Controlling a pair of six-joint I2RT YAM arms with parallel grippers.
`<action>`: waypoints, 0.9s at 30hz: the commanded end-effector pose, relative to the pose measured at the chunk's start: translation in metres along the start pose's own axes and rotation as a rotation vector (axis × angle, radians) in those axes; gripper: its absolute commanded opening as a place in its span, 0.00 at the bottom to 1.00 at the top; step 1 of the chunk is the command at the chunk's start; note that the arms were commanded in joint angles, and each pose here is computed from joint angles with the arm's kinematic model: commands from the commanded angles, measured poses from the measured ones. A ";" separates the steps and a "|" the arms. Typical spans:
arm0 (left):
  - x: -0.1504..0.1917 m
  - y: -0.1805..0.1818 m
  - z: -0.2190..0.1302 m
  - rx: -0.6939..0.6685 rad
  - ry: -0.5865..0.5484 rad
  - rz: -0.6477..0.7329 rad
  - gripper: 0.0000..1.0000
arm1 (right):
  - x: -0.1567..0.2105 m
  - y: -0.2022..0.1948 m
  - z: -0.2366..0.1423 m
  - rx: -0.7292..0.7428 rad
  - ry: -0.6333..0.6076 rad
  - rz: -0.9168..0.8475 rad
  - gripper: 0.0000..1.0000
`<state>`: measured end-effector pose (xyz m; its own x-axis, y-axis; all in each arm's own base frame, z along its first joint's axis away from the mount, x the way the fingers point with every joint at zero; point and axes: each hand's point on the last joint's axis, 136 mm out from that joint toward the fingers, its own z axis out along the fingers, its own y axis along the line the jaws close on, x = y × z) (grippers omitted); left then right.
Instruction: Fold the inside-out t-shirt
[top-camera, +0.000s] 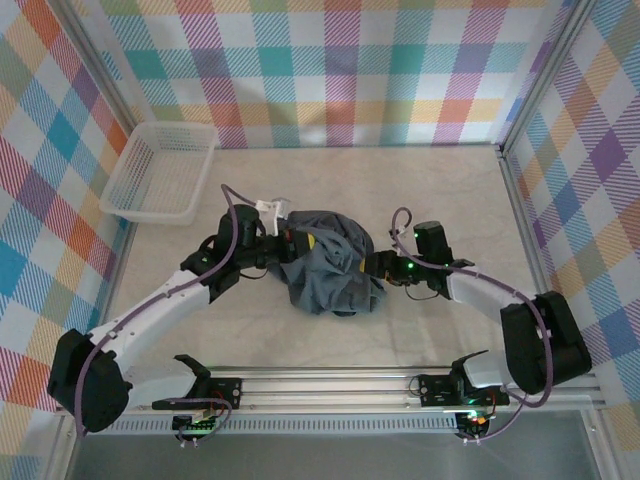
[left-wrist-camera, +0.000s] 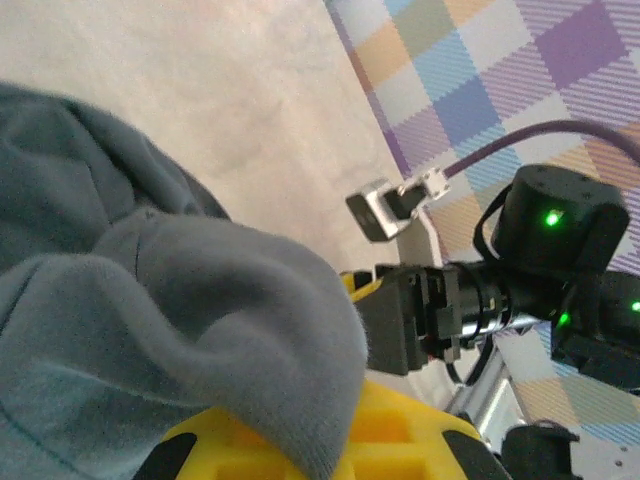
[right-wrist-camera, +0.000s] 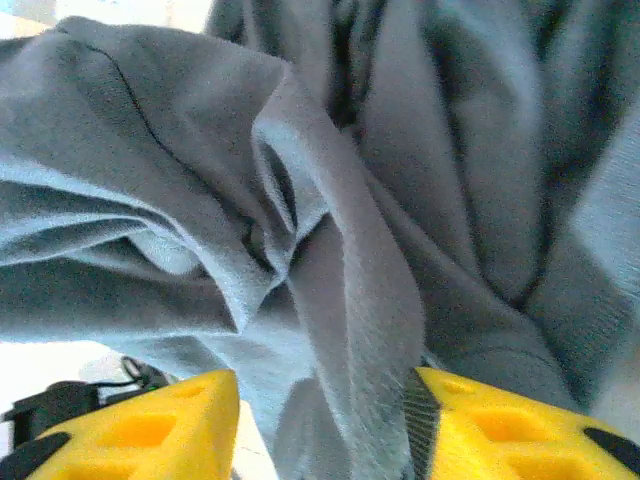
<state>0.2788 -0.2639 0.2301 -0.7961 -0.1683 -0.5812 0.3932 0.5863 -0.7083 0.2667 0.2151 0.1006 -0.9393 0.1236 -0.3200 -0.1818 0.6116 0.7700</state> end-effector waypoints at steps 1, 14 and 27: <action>0.021 0.002 0.010 0.047 0.087 -0.087 0.00 | -0.006 0.012 -0.018 0.108 -0.103 -0.178 0.51; 0.013 0.000 0.013 0.022 0.097 -0.088 0.00 | -0.021 0.097 0.015 0.153 -0.294 -0.620 0.42; 0.006 0.079 -0.001 -0.335 0.065 0.002 0.00 | -0.003 0.157 0.016 -0.231 -0.118 -0.562 0.00</action>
<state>0.2865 -0.2523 0.1920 -0.8536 -0.1468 -0.4999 0.2747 0.6885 -0.6712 0.2758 0.3035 0.1435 -0.6536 -0.1328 -0.7451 -0.5997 0.6914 0.4028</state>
